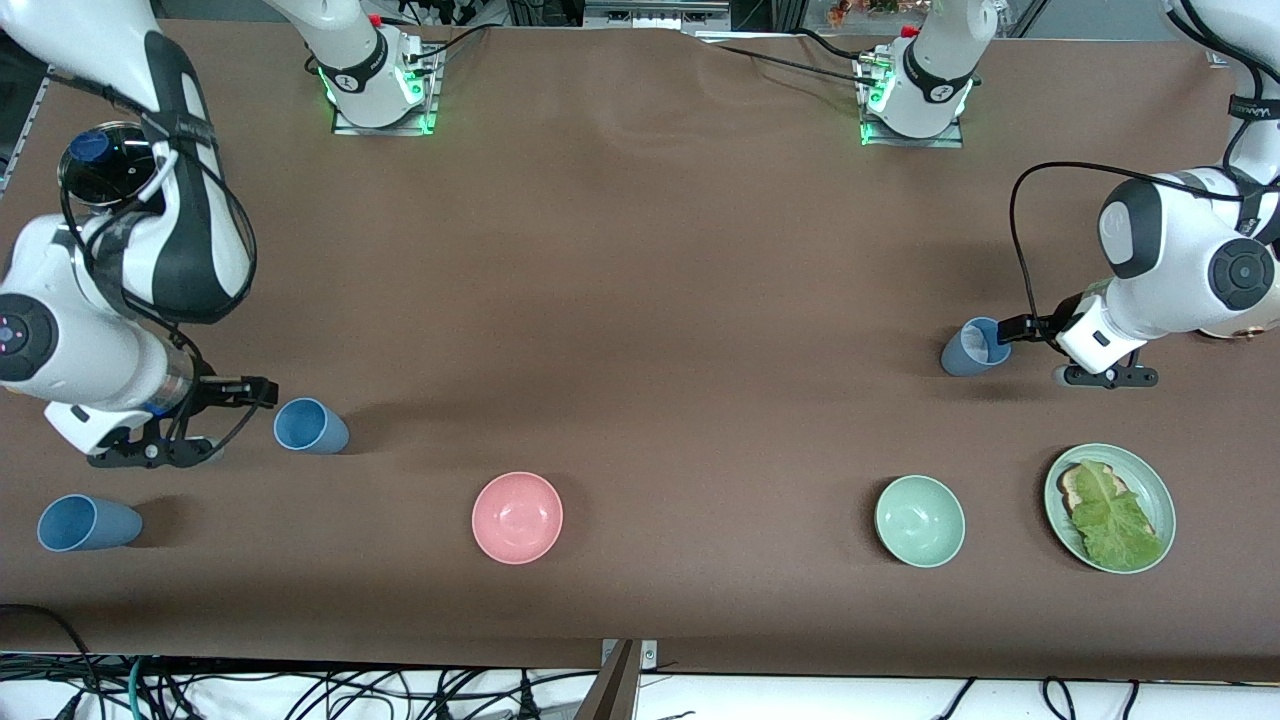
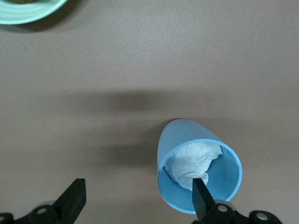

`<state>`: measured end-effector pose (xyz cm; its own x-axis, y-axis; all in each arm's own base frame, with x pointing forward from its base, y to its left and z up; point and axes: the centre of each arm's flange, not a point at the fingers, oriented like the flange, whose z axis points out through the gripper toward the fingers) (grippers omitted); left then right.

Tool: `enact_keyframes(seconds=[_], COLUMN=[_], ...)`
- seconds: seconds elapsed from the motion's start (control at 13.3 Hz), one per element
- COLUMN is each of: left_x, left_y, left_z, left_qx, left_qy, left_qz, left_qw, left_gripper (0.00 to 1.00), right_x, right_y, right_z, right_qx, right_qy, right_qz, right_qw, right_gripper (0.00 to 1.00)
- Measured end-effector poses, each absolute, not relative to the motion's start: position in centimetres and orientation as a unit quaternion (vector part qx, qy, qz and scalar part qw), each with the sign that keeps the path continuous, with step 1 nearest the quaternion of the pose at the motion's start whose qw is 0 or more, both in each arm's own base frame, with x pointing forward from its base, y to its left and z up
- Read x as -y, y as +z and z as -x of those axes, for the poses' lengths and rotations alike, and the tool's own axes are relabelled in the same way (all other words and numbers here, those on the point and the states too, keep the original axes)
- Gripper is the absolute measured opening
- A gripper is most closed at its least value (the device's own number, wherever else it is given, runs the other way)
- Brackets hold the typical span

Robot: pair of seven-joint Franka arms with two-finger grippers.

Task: Stack blue cups with both arms
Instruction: 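Reach down and grasp a light-blue cup with each gripper, then carry the tissue-filled cup to the table middle with the left gripper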

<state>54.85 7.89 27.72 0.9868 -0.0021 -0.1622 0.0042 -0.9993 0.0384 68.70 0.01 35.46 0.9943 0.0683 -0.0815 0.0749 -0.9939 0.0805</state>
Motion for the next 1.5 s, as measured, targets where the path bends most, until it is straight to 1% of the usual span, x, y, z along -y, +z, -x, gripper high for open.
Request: enact_keyframes(seconds=[0.23, 0.45, 0.6, 0.68, 0.75, 0.83, 0.9, 1.05, 1.13, 1.2, 1.28, 1.43, 1.5], left_x=[-7.5, -7.3, -6.9, -6.8, -6.7, -6.7, -6.7, -6.7, -6.7, -6.7, -6.7, -6.6, -6.5], left_y=[27.3, 26.6, 25.9, 25.5, 25.2, 24.9, 24.7, 24.6, 24.6, 24.7, 24.8, 25.1, 25.5], left_z=[-54.7, -54.2, -54.1, -54.1, -54.1, -54.1, -54.1, -54.1, -54.1, -54.2, -54.3, -54.6, -55.0], left_qx=[0.002, 0.004, 0.007, 0.008, 0.009, 0.009, 0.009, 0.009, 0.009, 0.009, 0.01, 0.009, 0.006], left_qy=[-0.083, -0.091, -0.098, -0.1, -0.102, -0.103, -0.103, -0.103, -0.102, -0.101, -0.1, -0.095, -0.091], left_qz=[-0.996, -0.996, -0.995, -0.995, -0.994, -0.994, -0.994, -0.994, -0.994, -0.995, -0.995, -0.995, -0.996], left_qw=[0.02, 0.021, 0.023, 0.023, 0.024, 0.024, 0.024, 0.024, 0.024, 0.024, 0.024, 0.023, 0.023], left_gripper=[1.0, 1.0, 0.89, 0.89, 0.81, 0.7, 0.57, 0.35, 0.25, 0.13, 0.03, 0.01, 0.01], right_x=[0.5, 0.6, 1.6, 2.1, 2.6, 2.9, 2.9, 2.8, 2.7, 2.7, 2.7, 2.6, 2.6], right_y=[32.5, 31.5, 30.9, 30.4, 29.7, 28.8, 28.0, 27.2, 27.0, 26.8, 26.6, 26.4, 26.3], right_z=[-69.4, -69.5, -69.5, -69.6, -69.7, -69.7, -69.8, -69.8, -69.8, -69.8, -69.8, -69.7, -69.7], right_qx=[-0.038, -0.037, -0.034, -0.037, -0.039, -0.038, -0.035, -0.03, -0.029, -0.027, -0.026, -0.026, -0.025], right_qy=[-0.035, -0.039, -0.041, -0.04, -0.039, -0.04, -0.041, -0.043, -0.043, -0.045, -0.046, -0.048, -0.048], right_qz=[-0.998, -0.998, -0.998, -0.998, -0.998, -0.998, -0.998, -0.999, -0.999, -0.999, -0.999, -0.999, -0.999], right_qw=[0.026, 0.025, 0.026, 0.025, 0.025, 0.024, 0.02, 0.011, 0.008, 0.005, 0.004, 0.003, 0.002], right_gripper=[1.0, 1.0, 1.0, 1.0, 1.0, 1.0, 1.0, 1.0, 0.99, 0.94, 0.94, 0.74, 0.6])
